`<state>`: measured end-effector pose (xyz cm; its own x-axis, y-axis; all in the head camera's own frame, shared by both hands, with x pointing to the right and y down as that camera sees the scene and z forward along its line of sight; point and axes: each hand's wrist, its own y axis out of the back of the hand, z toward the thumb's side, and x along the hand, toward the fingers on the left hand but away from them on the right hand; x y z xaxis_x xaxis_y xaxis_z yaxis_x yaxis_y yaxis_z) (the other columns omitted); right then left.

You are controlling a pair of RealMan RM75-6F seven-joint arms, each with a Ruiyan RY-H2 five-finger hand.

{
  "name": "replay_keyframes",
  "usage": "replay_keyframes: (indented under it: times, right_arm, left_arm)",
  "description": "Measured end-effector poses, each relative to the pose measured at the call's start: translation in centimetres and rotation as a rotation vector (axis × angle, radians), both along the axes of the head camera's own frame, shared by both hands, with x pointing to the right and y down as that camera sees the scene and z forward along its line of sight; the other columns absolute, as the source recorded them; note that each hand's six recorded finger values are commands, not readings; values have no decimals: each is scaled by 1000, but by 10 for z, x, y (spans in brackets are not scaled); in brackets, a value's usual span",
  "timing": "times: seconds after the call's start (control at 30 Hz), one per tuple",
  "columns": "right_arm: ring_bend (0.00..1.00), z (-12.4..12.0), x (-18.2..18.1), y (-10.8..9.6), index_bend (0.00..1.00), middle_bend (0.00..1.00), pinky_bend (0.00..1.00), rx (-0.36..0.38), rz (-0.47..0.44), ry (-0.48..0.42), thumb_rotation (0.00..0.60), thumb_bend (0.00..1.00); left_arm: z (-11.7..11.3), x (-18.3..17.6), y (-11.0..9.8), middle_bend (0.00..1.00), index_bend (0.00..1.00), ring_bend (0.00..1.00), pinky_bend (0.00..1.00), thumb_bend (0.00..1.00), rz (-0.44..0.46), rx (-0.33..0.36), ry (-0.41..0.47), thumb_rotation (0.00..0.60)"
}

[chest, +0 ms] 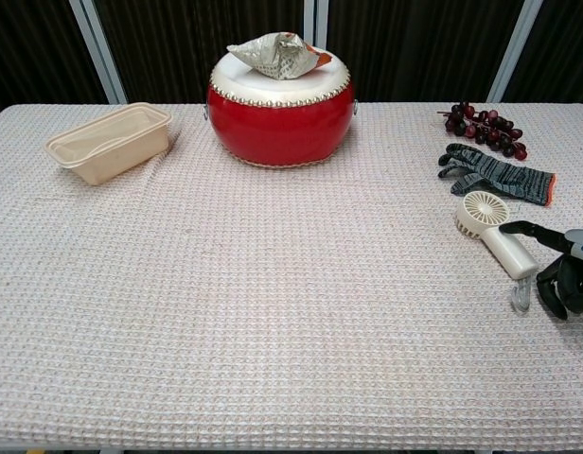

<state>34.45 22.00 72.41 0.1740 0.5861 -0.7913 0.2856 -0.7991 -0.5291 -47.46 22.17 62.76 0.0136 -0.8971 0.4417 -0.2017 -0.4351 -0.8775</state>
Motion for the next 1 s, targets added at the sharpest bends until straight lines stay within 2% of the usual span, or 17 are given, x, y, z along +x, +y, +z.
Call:
replay_keyframes:
  times: [0.17, 0.27, 0.47, 0.57, 0.63, 0.7, 0.8, 0.9, 1.0]
  right_arm:
    - [842, -8, 1, -8, 0, 913, 766, 46, 9, -10, 600, 1000]
    - [842, -19, 2, -16, 0, 913, 766, 110, 16, -16, 600, 1000]
    - [842, -53, 10, -34, 0, 913, 766, 285, 27, -19, 600, 1000]
    - [842, -71, 15, -41, 0, 913, 766, 394, 11, -3, 600, 1000]
    - [842, -84, 20, -47, 0, 913, 766, 494, -13, 31, 600, 1000]
    - [842, -97, 28, -53, 0, 913, 766, 607, -44, 87, 600, 1000]
    - [842, -111, 44, -53, 0, 913, 766, 737, -86, 185, 600, 1000]
    - [842, -114, 59, -44, 0, 913, 766, 756, -88, 233, 600, 1000]
    - [842, -113, 65, -38, 0, 913, 766, 743, -65, 228, 600, 1000]
  left_arm:
    - [-1, 1, -1, 120, 141, 28, 209, 0, 1, 1, 0, 600]
    - [-1, 2, -1, 120, 141, 28, 209, 0, 1, 3, 2, 600]
    - [-3, 5, -2, 120, 141, 28, 209, 0, 7, 10, 5, 600]
    - [-3, 6, -3, 120, 141, 28, 209, 0, 11, 12, 6, 600]
    - [-4, 8, -3, 120, 141, 28, 209, 0, 13, 13, 6, 600]
    - [-5, 10, -4, 120, 141, 28, 209, 0, 16, 16, 8, 600]
    - [-7, 13, -5, 120, 141, 28, 209, 0, 21, 21, 8, 600]
    - [-9, 16, -6, 120, 141, 28, 209, 0, 25, 24, 8, 600]
    - [-13, 19, -7, 120, 141, 28, 209, 0, 30, 26, 4, 600]
